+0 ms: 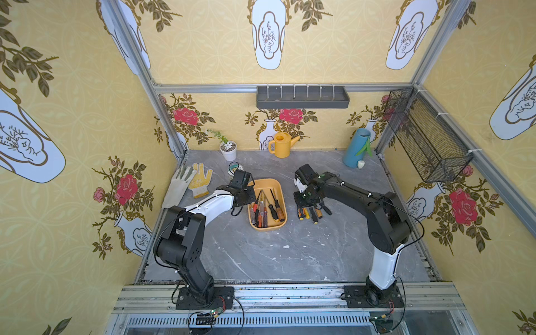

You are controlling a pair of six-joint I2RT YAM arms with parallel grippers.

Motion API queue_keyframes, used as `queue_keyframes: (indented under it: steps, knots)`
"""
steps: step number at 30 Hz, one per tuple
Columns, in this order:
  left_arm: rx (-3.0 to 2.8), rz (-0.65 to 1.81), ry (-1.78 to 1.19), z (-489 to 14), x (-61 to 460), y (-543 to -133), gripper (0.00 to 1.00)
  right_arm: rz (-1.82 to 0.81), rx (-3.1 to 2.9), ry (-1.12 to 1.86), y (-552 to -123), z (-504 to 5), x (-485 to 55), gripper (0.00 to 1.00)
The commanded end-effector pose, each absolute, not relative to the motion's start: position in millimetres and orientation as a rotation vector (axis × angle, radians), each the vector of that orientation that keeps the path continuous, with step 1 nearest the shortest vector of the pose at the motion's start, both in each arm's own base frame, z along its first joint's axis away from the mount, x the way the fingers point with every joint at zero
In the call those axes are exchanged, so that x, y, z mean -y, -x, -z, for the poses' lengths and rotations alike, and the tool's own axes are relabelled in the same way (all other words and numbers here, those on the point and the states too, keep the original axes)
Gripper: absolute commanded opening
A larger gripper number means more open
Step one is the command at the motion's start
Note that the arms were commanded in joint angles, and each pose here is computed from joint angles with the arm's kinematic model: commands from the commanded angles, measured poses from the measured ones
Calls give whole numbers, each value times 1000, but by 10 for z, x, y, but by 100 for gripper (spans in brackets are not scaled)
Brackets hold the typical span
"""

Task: Take out the screwdriver from the storage box
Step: Place the screwdriver at the center of the board.

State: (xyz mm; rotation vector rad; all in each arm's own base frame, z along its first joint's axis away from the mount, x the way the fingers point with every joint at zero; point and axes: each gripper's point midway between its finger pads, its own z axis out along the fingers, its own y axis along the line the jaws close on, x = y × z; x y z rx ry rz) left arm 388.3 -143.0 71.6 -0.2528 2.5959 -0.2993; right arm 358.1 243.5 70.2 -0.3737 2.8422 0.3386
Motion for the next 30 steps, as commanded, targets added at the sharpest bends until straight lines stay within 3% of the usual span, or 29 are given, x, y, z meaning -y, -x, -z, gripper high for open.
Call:
queue_keyframes:
  steps: [1, 14, 16, 20, 30]
  knots:
    - [-2576, 308, 244, -734, 1435, -3918, 0, -405, -2843, 382, -3592, -669, -2588, 0]
    - [-2549, 322, 243, -797, 1425, -3896, 0, -331, -2948, 320, -3603, -254, -2758, 2]
    - [-2521, 359, 234, -843, 1460, -3897, 0, -305, -2952, 323, -3600, -239, -2734, 9]
    - [-2503, 366, 239, -881, 1460, -3914, 0, -276, -2953, 328, -3593, -238, -2716, 34]
    - [-2486, 341, 257, -925, 1416, -3933, 0, -231, -2875, 341, -3641, -474, -2725, 53]
